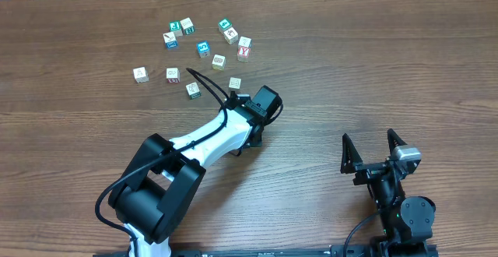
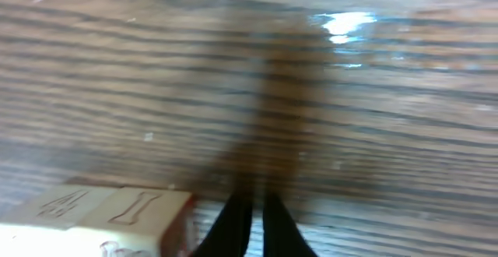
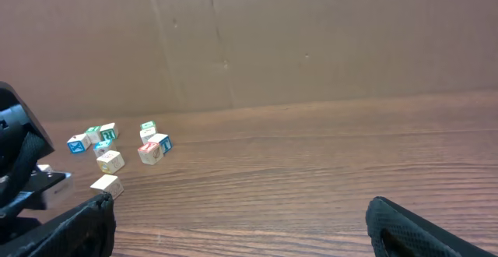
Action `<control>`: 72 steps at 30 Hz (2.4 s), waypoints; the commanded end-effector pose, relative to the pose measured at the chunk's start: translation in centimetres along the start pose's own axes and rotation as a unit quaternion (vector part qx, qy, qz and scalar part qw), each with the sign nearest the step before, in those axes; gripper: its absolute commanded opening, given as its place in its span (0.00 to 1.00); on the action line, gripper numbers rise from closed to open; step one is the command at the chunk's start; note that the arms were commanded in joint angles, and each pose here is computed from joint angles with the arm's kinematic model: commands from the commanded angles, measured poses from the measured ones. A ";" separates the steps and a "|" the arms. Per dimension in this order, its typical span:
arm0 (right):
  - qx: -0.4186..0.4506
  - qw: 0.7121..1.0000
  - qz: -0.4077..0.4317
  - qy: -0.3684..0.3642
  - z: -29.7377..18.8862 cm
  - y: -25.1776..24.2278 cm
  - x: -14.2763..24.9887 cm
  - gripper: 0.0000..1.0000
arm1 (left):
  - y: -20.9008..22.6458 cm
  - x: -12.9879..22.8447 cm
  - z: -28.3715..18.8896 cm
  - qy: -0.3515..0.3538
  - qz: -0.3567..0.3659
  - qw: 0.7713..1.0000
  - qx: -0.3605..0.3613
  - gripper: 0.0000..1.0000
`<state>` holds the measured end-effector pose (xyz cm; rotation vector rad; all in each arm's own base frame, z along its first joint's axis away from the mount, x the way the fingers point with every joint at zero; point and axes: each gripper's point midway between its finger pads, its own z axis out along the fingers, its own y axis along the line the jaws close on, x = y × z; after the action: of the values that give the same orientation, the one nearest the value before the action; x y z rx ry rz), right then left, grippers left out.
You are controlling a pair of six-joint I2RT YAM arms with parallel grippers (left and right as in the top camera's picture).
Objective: Form a horizontal line
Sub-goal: 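Lift the left gripper and move it to the cluster's upper left, then lower the left gripper and grasp the hammer picture block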
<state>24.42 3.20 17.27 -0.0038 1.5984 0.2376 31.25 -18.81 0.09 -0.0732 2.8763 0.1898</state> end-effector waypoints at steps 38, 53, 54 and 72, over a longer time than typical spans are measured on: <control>0.004 1.000 -0.001 -0.002 0.0 -0.2 0.2 1.00 | 23.9 -25.6 -12.5 -0.150 -0.176 0.972 0.044 0.92; 0.004 1.000 -0.001 -0.001 0.0 -0.2 0.2 1.00 | 17.4 -29.5 0.3 -0.147 -0.128 0.979 0.060 0.73; 0.004 1.000 -0.001 -0.002 0.0 -0.2 0.2 1.00 | 16.8 -29.6 1.0 -0.148 -0.120 0.980 0.061 0.73; 0.004 1.000 -0.001 -0.002 0.0 -0.2 0.2 1.00 | 16.2 -29.1 5.7 -0.135 -0.108 0.985 0.029 0.69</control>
<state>24.42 3.20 17.27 -0.0041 1.5984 0.2373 59.54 -1.81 4.51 -0.3268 2.5805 0.0301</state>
